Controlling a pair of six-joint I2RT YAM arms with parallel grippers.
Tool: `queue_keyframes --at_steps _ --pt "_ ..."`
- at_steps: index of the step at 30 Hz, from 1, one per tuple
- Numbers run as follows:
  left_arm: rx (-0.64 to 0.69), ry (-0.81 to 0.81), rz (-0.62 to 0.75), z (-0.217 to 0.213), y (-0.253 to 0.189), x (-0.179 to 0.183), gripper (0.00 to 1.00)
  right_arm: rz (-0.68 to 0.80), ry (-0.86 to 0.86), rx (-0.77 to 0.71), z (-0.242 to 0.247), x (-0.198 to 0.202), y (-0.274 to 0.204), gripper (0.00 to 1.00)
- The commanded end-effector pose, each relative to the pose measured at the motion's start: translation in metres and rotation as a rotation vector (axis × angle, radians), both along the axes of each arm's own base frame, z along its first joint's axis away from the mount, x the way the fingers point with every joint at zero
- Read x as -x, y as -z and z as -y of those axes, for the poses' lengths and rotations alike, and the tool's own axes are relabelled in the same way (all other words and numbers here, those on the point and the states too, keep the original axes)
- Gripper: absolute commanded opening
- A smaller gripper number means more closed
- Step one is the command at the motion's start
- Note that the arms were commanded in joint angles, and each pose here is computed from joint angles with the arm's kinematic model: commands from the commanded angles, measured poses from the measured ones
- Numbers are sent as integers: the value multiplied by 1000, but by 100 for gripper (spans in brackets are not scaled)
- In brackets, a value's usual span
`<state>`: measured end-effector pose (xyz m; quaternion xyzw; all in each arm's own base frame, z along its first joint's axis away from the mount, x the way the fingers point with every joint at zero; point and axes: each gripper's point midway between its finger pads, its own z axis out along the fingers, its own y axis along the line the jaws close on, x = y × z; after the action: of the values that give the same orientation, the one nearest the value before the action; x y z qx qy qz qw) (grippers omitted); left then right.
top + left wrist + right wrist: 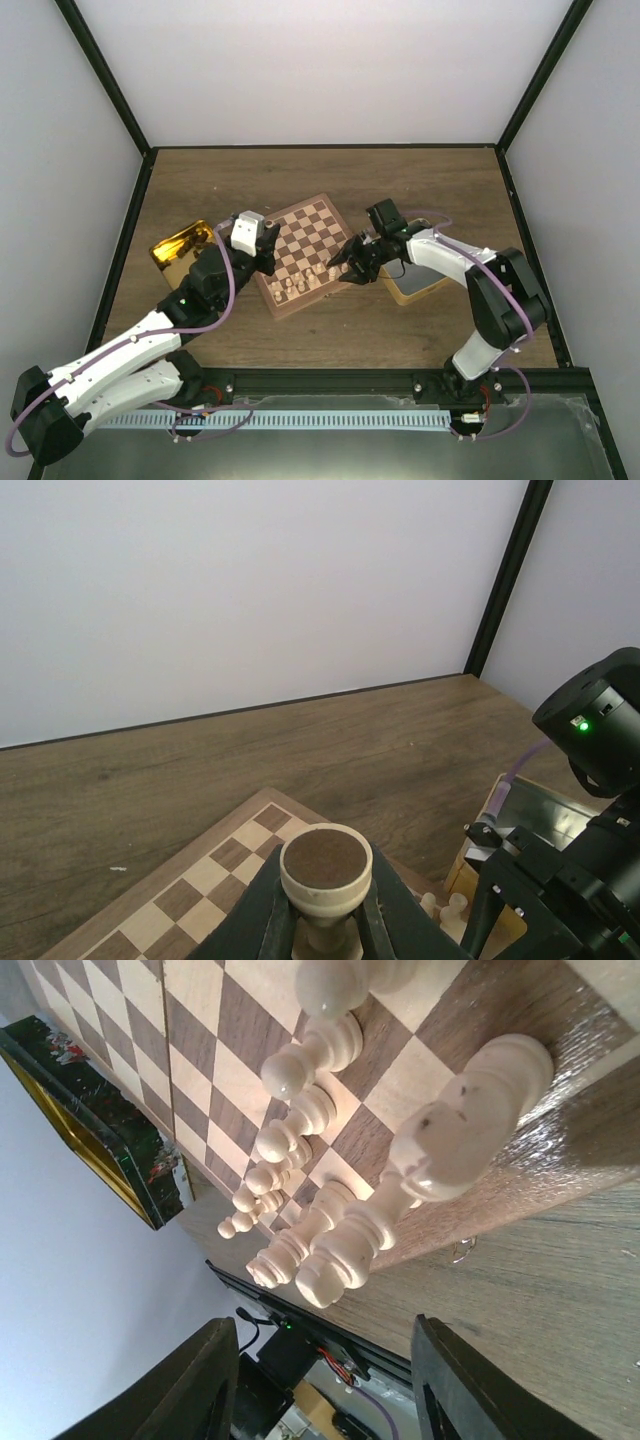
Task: Set up the chess pieces on the board
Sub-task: Place the chess piece on the chessboard, then adjust the chess piece on the chessboard.
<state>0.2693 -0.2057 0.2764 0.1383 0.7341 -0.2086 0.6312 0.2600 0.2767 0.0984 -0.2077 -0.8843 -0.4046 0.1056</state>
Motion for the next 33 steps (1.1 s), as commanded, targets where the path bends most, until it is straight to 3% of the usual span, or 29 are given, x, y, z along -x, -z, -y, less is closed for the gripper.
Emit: queue_keyframes --at_steps 1,3,7,12,16,19,33 --pt "12 -10 4 -3 1 -1 6 82 -11 -9 -2 -5 -22 51" --pt "12 -10 3 -3 1 0 6 136 -15 7 1 -6 -29 52" --pt "23 -15 1 -5 -2 1 6 389 -62 100 5 -15 -53 53" --pt "60 -10 -15 -5 -10 2 6 610 -184 293 0 -11 -57 52" --pt "61 -27 -49 -8 -13 3 6 656 -235 494 6 -9 -42 51" --pt "55 -60 -63 -15 -12 2 6 679 -257 561 9 -11 -37 45" --pt "96 -73 -94 -15 -10 0 7 718 -335 524 -15 -21 -20 39"
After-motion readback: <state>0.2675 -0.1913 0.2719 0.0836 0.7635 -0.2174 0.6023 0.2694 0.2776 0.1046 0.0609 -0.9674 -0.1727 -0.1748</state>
